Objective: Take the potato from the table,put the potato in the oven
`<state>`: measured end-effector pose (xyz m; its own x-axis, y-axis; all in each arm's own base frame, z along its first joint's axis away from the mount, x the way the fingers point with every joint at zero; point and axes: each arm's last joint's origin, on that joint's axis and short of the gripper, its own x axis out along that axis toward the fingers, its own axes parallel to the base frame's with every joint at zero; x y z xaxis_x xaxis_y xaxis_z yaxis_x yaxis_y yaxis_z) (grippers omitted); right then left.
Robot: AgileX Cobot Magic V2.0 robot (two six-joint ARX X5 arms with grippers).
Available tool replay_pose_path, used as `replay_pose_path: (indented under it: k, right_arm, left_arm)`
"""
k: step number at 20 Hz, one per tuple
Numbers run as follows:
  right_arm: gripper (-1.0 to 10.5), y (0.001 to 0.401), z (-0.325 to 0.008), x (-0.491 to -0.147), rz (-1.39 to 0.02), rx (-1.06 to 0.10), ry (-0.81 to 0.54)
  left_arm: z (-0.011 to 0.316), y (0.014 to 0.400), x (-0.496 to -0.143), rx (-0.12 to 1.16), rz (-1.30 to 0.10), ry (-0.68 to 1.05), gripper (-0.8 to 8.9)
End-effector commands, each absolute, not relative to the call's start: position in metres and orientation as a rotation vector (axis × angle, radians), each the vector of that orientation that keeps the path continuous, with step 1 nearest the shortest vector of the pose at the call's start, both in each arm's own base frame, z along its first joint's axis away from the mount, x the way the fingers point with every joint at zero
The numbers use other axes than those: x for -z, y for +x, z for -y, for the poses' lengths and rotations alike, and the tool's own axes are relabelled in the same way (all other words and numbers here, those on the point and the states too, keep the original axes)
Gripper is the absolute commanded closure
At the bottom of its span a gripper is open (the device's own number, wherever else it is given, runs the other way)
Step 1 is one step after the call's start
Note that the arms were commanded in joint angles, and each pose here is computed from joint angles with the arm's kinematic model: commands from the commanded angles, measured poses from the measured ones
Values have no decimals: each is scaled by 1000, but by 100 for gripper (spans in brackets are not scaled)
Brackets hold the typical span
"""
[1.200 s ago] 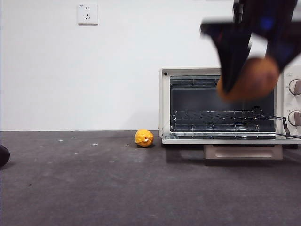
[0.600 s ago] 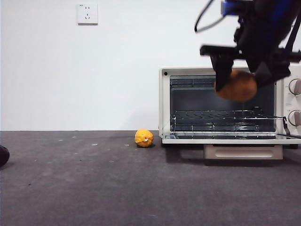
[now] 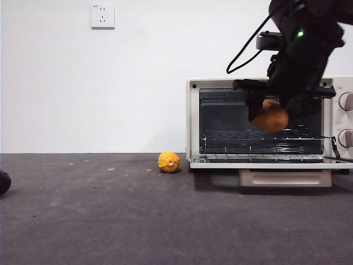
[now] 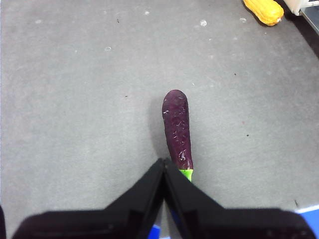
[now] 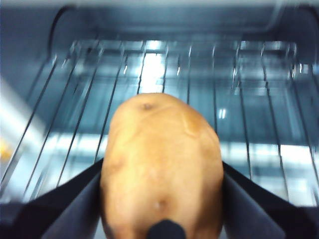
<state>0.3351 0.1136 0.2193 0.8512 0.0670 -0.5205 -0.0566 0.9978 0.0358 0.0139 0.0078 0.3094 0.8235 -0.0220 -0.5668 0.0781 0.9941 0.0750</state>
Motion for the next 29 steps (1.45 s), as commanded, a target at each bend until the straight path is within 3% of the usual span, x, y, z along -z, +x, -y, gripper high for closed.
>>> replay_pose_path:
  k: [1, 8, 15, 24, 29]
  right_arm:
    - [954, 353, -116, -217, -556, -60, 10]
    - [940, 378, -124, -203, -622, -44, 2]
    - [373, 378, -122, -202, -619, 13, -13]
    - [369, 370, -124, -212, -627, 15, 6]
    - [370, 350, -132, -241, -605, 2, 7]
  left_arm:
    - [-8, 14, -309, 38, -595, 76, 819]
    - [-8, 14, -309, 35, -597, 65, 819]
    - [-7, 15, -309, 32, -601, 63, 818]
    - [-6, 16, -309, 38, -610, 65, 819]
    - [-6, 16, -309, 37, -610, 65, 819]
